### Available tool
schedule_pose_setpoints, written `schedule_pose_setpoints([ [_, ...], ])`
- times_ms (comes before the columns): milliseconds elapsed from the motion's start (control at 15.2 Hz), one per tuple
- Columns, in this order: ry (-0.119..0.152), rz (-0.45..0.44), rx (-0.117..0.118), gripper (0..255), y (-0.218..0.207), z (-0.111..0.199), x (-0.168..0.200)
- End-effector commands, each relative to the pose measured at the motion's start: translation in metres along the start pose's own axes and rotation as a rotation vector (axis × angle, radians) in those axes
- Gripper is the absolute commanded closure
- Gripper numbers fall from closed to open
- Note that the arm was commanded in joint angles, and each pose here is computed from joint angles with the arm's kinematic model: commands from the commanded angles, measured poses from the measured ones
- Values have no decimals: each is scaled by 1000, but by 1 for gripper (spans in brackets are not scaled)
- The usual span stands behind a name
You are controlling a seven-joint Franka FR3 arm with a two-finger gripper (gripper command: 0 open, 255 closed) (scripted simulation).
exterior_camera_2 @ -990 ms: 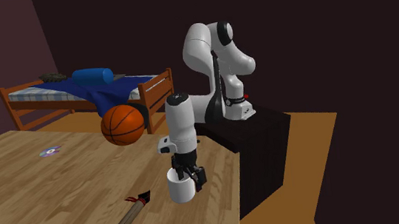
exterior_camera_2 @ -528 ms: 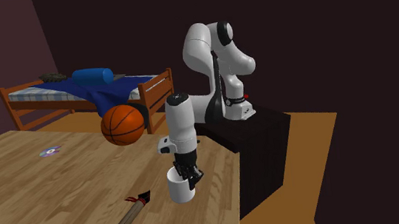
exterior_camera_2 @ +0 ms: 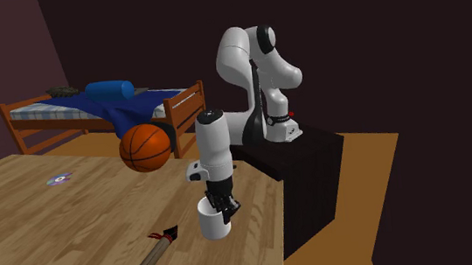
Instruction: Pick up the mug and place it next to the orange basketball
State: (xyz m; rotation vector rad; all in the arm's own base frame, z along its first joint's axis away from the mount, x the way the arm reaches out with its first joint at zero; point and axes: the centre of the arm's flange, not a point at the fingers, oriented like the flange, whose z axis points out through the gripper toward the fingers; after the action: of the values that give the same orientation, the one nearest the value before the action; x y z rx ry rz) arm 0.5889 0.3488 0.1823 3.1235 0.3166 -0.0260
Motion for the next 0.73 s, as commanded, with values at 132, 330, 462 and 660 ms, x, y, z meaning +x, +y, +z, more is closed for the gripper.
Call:
schedule_pose_setpoints([
  [132, 0, 0, 0, 255, 0, -19, -1],
  [330, 0, 0, 0, 255, 0, -35, -1],
  [462, 0, 0, 0, 255, 0, -45, -1],
  [660, 0, 0, 0, 255, 0, -61, -1],
])
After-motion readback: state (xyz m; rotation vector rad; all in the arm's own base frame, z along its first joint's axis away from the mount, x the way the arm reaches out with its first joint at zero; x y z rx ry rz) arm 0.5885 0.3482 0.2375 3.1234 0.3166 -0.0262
